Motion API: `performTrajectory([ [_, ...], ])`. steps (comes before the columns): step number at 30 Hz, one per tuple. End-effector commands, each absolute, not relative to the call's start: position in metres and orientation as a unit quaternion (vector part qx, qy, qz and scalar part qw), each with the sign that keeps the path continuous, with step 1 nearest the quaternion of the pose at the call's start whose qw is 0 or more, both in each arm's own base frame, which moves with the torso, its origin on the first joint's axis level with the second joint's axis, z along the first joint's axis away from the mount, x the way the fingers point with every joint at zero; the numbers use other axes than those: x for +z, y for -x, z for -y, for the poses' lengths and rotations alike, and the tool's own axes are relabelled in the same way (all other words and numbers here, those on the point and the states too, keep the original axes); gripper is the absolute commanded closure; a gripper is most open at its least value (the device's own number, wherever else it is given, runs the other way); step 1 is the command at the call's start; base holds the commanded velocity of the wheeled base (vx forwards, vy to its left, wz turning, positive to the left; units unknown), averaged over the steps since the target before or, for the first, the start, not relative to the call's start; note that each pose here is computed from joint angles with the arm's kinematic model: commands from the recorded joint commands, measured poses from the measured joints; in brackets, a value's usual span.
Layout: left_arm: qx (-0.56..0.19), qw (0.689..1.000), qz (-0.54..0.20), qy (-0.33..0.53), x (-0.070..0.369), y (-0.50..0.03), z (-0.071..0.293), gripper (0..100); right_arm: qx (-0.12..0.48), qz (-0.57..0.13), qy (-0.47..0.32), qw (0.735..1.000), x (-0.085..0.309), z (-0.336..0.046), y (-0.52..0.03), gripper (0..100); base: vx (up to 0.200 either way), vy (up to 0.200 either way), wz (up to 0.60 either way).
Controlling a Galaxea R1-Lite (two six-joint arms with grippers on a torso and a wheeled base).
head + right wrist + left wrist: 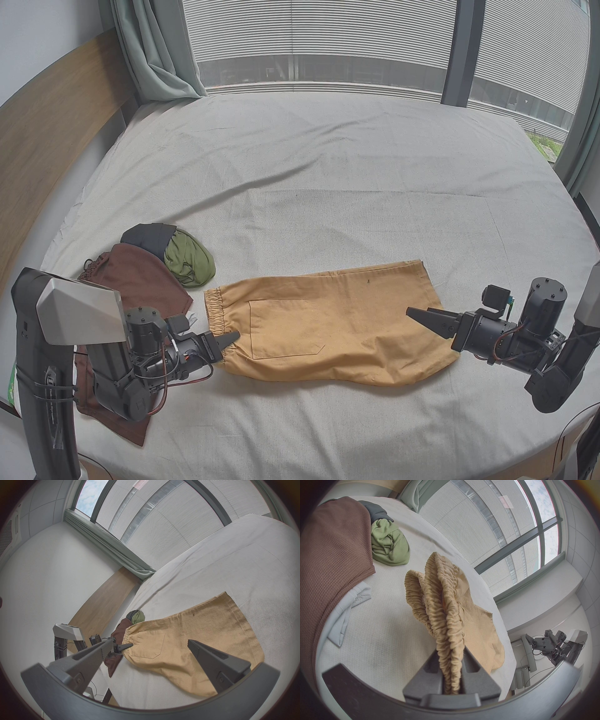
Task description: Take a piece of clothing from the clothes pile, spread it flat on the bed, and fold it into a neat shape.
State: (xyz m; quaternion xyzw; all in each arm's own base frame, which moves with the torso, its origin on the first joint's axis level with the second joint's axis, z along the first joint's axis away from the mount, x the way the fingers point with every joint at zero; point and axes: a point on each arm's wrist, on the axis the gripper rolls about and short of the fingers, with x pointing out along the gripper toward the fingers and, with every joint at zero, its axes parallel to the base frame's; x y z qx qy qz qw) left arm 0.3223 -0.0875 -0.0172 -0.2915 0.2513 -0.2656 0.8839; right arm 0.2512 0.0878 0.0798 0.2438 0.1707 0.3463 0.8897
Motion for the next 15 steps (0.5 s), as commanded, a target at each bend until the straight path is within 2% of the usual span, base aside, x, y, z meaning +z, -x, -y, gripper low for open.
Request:
performTrajectory([
  [1, -0.267, 0.885, -0.245, 0.291, -0.011, -0.321, 0.087, 100, 0.345, -0.173, -0.244, 0.89, 0.078, -0.087, -0.252, 0, 0.0, 0.0, 0.0],
  [15, -0.277, 0.884, -0.237, 0.291, 0.0, -0.317, 0.081, 100, 0.345, -0.176, -0.226, 0.894, 0.073, -0.088, -0.253, 0, 0.0, 0.0, 0.0],
])
